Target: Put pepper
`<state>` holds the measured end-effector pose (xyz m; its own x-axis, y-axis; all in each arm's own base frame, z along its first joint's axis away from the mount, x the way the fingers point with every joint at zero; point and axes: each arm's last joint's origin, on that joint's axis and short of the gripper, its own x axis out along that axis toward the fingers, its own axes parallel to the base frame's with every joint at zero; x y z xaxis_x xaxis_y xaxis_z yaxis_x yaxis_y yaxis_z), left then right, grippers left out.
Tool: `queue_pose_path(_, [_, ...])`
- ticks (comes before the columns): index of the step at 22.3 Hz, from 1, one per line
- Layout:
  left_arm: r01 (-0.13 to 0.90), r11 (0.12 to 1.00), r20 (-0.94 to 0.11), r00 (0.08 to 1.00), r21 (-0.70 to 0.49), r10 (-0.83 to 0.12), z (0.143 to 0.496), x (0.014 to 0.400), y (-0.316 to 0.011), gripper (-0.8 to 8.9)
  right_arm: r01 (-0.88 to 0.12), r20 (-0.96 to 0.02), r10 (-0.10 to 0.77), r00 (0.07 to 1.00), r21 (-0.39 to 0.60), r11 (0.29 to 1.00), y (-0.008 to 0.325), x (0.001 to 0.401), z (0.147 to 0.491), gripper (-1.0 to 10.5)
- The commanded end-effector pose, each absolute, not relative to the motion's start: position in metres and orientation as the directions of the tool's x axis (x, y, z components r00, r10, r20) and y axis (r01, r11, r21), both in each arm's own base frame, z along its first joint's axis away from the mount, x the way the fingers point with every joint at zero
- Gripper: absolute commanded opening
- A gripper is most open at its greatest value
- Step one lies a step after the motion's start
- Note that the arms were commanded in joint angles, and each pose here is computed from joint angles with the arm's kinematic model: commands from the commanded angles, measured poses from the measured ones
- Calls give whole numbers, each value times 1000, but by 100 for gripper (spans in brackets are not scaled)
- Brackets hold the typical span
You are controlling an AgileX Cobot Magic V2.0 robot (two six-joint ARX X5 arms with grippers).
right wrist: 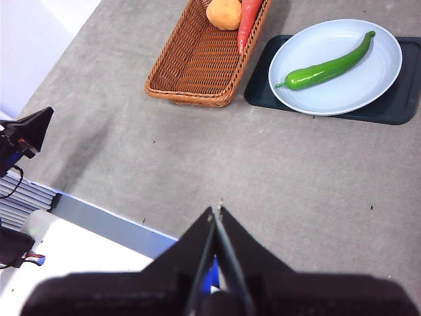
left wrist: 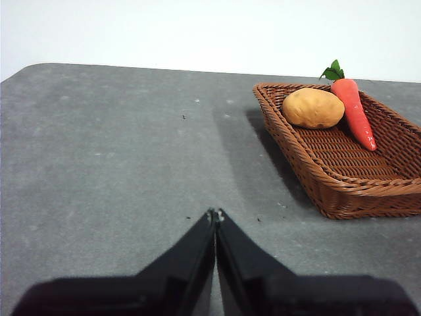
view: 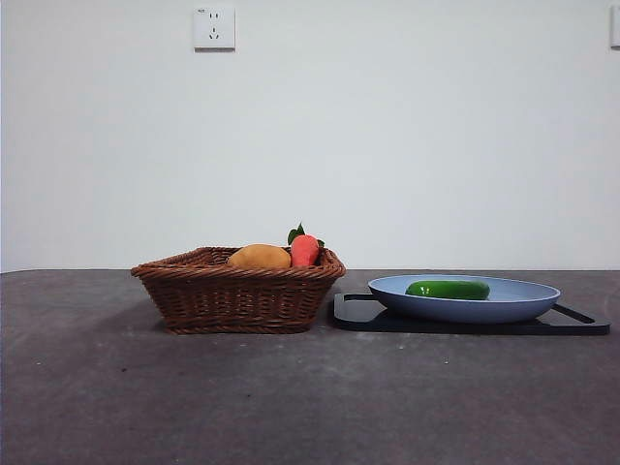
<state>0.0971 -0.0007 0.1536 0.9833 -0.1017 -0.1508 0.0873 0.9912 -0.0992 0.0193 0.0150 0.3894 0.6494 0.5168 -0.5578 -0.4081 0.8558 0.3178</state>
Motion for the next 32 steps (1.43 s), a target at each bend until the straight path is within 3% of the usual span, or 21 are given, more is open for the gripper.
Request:
queue_pose_path(1, [84,991,-148,984,-105,-99,151,98,0,8,-414,-561,516,648,310,856,15,18,392,11])
queue_pose_path(4, [84,991,-148,984,-105,-99,151,98,0,8,-476,-547,508,665,214,853,15,19,393,11])
queue_pose_path(8, [85,991,-148,984,-105,-100,151,98,0,8,-474,-283,477,832,82,877,14,27,398,11])
queue_pose_path(11, [85,991,-147,984,-105,-100,151,98,0,8,-455,-127,454,882,23,890,14,41,370,11])
queue_pose_path(14, [85,991,-147,984,-105,-100,151,98,0,8,-388,-41,388,921,10,922,13,61,323,11])
queue_pose_path(21, [85,991,-147,984,-105,-100,151,98,0,8,-273,8,273,962,42,961,11,82,248,11])
queue_pose_path(32, [85,991,-147,984,-105,-100,151,98,0,8,-244,-62,248,967,64,968,11,92,184,11])
